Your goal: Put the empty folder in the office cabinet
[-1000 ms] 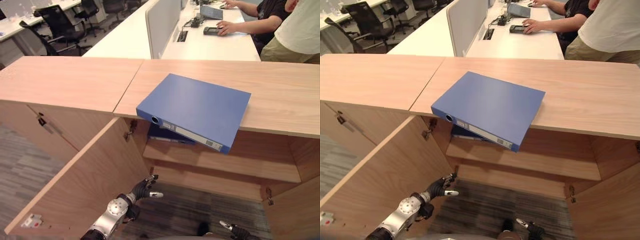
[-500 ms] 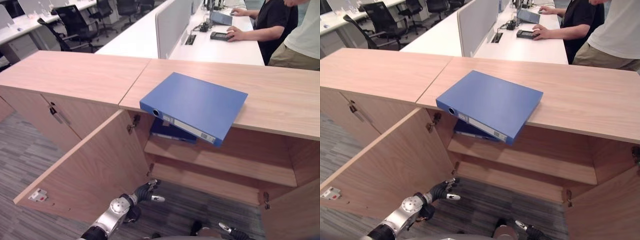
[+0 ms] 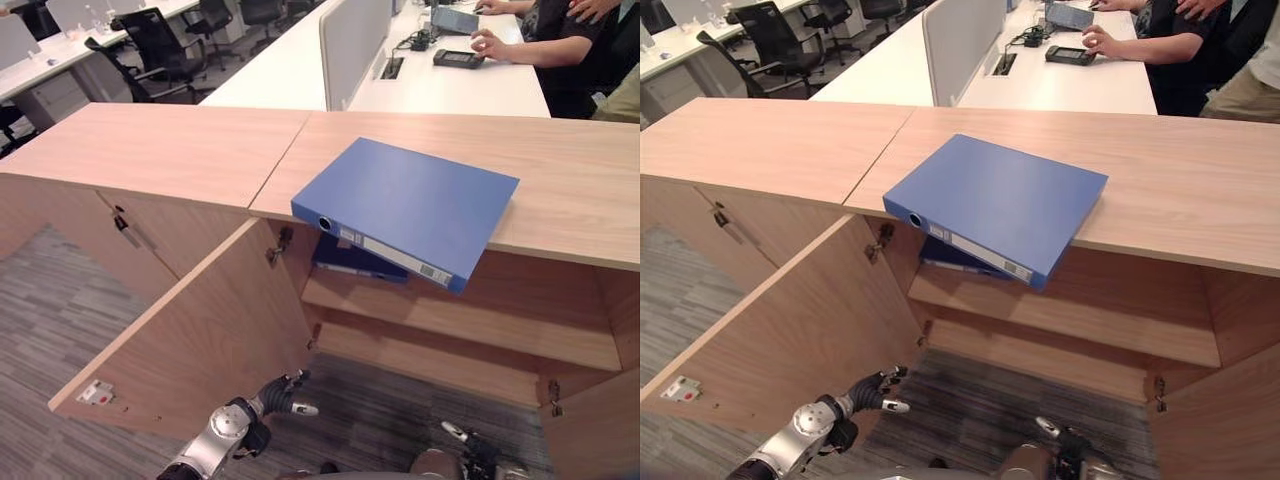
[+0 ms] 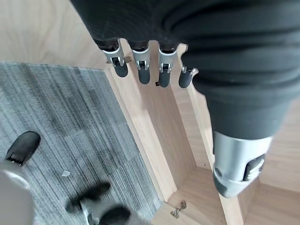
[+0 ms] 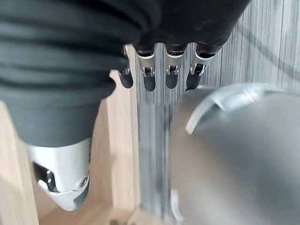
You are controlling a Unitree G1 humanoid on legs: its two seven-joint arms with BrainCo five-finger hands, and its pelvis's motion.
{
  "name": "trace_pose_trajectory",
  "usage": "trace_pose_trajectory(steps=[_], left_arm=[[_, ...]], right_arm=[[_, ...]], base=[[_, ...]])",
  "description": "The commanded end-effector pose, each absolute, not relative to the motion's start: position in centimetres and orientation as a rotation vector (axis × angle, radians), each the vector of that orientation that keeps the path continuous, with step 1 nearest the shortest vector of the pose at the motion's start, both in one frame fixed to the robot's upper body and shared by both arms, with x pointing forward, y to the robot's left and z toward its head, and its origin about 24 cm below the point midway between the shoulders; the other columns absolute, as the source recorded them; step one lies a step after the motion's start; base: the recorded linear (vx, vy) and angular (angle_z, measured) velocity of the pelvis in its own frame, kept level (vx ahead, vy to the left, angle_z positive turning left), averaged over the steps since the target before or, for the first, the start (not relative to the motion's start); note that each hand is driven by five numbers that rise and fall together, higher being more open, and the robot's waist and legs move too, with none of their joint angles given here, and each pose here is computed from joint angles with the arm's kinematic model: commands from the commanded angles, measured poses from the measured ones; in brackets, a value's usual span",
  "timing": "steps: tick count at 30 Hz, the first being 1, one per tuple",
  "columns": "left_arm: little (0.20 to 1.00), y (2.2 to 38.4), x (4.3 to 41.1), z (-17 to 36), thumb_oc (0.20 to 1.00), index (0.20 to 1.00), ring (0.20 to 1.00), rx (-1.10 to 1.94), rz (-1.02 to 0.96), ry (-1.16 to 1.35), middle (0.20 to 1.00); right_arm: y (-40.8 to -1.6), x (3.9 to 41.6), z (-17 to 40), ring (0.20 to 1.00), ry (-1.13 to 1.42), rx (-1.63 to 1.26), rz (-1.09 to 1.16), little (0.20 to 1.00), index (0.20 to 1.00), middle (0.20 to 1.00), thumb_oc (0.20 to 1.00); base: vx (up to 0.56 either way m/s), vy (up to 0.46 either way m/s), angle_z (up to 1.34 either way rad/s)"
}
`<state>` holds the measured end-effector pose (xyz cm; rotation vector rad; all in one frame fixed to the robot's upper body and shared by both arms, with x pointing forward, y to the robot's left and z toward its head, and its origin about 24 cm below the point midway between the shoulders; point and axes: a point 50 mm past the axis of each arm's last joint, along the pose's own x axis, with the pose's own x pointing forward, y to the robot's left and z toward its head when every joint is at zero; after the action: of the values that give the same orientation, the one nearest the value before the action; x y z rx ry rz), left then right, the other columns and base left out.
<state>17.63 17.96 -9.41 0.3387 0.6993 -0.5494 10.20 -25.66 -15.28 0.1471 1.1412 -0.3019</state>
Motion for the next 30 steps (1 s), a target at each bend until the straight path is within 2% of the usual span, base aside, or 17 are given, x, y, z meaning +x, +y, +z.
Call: trace_pose_trajectory(steps=[1,8,9,13,16,22,26,30], left_arm=[[1.000,18.0,20.1,-7.1,1.000,1.000,1.000,0.379,-0.532,0.558,1.000],[1.000,17.8,21.9,-3.5,1.000,1.000,1.000,0.357,-0.521,0.374,1.000],[1.000,17.8,22.7,-0.5,1.000,1.000,1.000,0.336,-0.529,0.250,1.000],[1.000,18.2,22.9,5.7,1.000,1.000,1.000,0.325,-0.577,0.011,1.000],[1.000,18.5,22.6,8.4,1.000,1.000,1.000,0.306,-0.579,-0.095,1.000],[1.000,19.3,22.0,9.1,1.000,1.000,1.000,0.324,-0.626,-0.070,1.000],[1.000,20.6,21.5,7.6,1.000,1.000,1.000,0.313,-0.577,0.017,1.000],[1.000,23.2,19.9,4.1,1.000,1.000,1.000,0.288,-0.446,0.195,1.000]], right_arm=[[-22.6,10.4,-16.0,1.000,1.158,0.207,-0.226,1.000,1.000,1.000,1.000],[-23.2,9.5,-16.1,1.000,1.157,0.215,-0.264,1.000,1.000,1.000,1.000],[-23.8,9.3,-16.0,1.000,1.148,0.214,-0.288,1.000,1.000,1.000,1.000],[-25.5,9.0,-15.6,1.000,1.121,0.222,-0.339,1.000,1.000,1.000,1.000],[-26.4,8.9,-15.3,1.000,1.105,0.219,-0.362,1.000,1.000,1.000,1.000],[-27.0,8.6,-15.1,1.000,1.110,0.220,-0.362,1.000,1.000,1.000,1.000],[-26.8,7.7,-15.4,1.000,1.150,0.219,-0.356,1.000,1.000,1.000,1.000],[-26.7,7.4,-15.6,1.000,1.172,0.219,-0.353,1.000,1.000,1.000,1.000]], base=[[0.07,-0.259,-0.06],[0.05,-0.273,-0.06],[-0.02,-0.313,0.00],[-0.04,-0.210,0.20],[-0.05,-0.074,0.20],[0.01,0.019,0.15],[0.06,0.026,-0.04],[0.05,0.041,0.00]])
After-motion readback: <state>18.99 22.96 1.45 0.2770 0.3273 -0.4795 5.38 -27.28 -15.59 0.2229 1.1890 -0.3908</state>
